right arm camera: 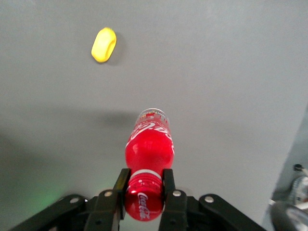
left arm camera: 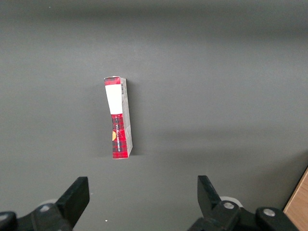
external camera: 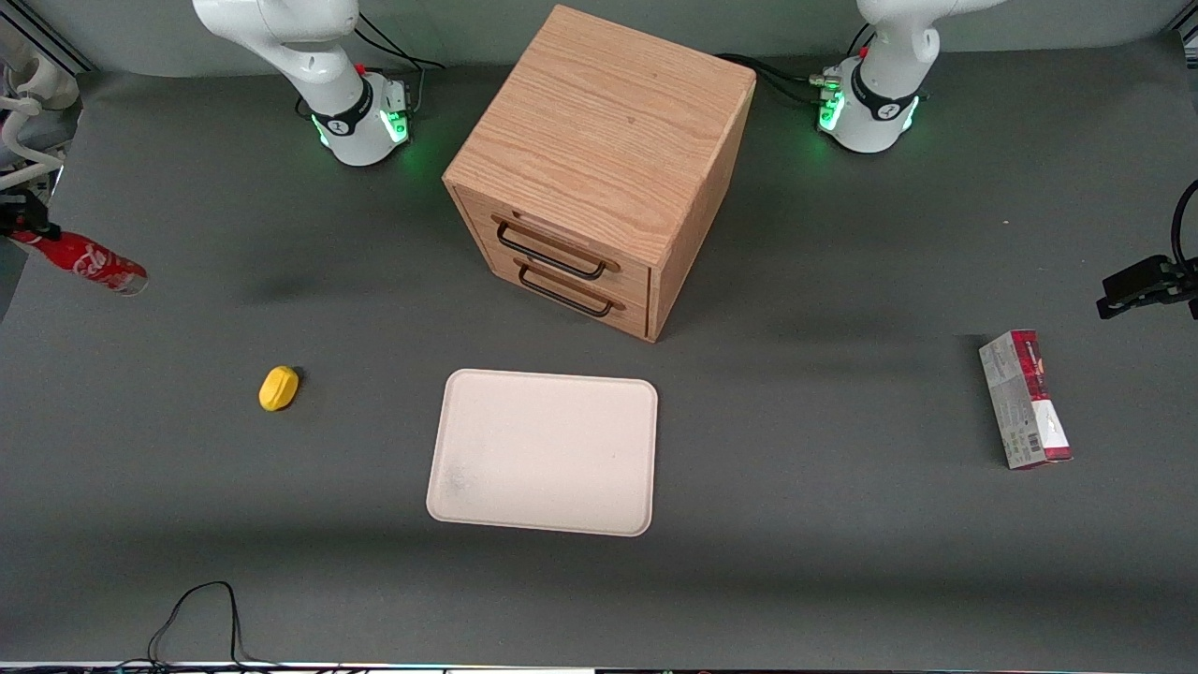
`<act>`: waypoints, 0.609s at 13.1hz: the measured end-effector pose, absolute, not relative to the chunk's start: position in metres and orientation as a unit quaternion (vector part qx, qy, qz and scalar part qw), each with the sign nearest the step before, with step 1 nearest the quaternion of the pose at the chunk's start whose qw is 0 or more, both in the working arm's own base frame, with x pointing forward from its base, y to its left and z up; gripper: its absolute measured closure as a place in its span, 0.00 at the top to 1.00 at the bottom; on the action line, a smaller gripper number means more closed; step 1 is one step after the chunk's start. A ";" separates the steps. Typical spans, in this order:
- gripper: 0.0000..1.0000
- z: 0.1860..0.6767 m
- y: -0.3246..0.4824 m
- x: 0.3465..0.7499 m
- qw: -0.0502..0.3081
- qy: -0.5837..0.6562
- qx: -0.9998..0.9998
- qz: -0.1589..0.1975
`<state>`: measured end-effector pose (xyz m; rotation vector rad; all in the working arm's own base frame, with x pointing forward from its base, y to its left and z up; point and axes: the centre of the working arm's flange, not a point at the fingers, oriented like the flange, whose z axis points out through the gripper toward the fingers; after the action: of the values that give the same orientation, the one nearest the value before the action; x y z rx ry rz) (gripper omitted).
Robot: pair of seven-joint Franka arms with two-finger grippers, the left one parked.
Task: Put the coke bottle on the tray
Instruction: 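Close the right gripper on the bottle and lift it, then carry the held bottle over to the white tray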
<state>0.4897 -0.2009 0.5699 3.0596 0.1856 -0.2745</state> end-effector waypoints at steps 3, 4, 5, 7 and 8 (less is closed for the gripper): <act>0.32 0.598 -0.173 0.545 0.026 0.057 0.993 -0.104; 0.32 0.602 -0.165 0.561 0.021 0.050 0.993 -0.104; 0.32 0.602 -0.161 0.573 0.017 0.041 0.994 -0.103; 0.32 0.599 -0.150 0.593 0.016 0.032 0.994 -0.099; 0.32 0.596 -0.140 0.602 0.017 0.029 0.995 -0.098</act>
<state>0.6024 -0.1397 0.5957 3.0916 0.0896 -0.3047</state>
